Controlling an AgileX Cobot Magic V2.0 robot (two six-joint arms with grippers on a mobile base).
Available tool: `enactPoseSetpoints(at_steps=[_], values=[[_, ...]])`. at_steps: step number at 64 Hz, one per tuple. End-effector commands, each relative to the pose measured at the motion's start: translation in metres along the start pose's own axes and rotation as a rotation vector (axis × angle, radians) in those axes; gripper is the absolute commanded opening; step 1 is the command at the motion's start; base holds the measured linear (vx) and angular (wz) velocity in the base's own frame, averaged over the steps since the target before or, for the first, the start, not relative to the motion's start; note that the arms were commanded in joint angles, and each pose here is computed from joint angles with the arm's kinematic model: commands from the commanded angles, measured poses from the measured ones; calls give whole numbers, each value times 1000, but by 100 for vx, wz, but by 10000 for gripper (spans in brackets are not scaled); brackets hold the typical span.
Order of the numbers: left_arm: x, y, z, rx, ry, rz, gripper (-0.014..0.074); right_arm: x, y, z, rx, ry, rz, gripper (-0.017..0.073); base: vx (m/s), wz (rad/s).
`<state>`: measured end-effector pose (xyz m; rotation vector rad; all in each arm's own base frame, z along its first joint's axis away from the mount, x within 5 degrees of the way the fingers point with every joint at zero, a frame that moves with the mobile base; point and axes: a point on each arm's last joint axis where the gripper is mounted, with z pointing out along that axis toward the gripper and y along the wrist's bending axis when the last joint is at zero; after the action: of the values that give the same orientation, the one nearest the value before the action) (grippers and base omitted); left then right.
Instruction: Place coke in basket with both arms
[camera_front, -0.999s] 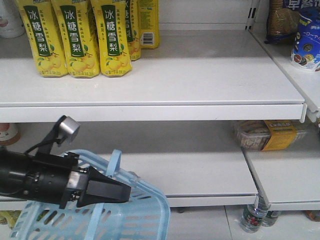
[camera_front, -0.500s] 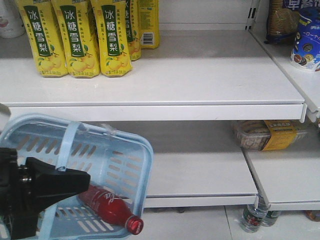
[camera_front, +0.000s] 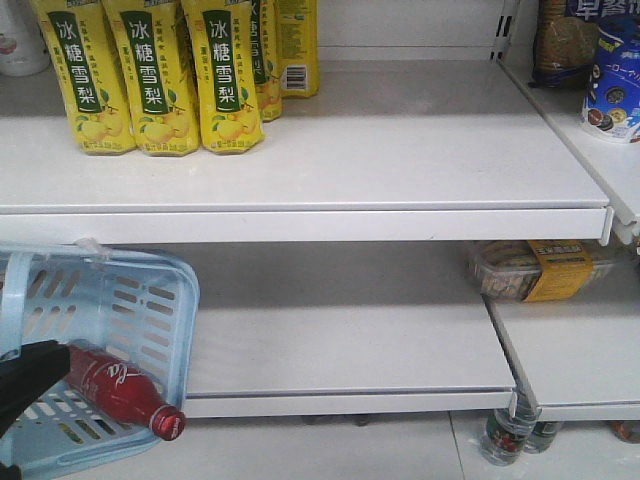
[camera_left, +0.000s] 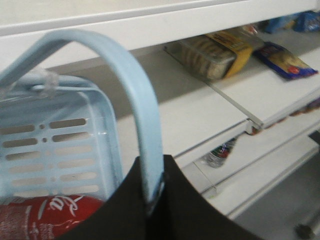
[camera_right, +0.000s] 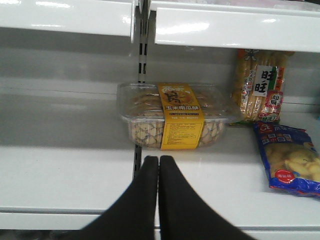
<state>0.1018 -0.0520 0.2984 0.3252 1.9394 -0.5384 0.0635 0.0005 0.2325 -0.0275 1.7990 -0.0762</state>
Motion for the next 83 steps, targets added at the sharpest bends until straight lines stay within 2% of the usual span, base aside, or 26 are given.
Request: enactPoseSetpoints(at_steps=[1,8,11,20,37,51,63,72,83], values=[[-6,14,-10,-172,-242,27,-6,-14,-3,-2,24,-80,-3,-10,0,0],[17,24,-12,-257,-282,68,-6,-14,-3,-2,24,-80,-3,-10,0,0],[25,27,-13,-288,-295,109,-6,-14,-3,-2,24,-80,-3,-10,0,0],[44,32,-15,-329,-331,156,-6,-14,-3,-2,24,-80,-3,-10,0,0],[61,35,-16,-334,-369,126,-6,-14,-3,-2,23,-77,-3,-10,0,0],[74,41,-20,-403,-403,98,-6,-14,-3,-2,23,-77,-3,-10,0,0],[89,43,-22,-457,-431,160,-6,-14,-3,-2,23,-77,-3,-10,0,0],[101,46,-23,-484,-485,165,-6,-14,-3,-2,23,-77,-3,-10,0,0],[100,45,-29,-521,-537,174,-6,-14,-3,-2,23,-77,-3,-10,0,0]])
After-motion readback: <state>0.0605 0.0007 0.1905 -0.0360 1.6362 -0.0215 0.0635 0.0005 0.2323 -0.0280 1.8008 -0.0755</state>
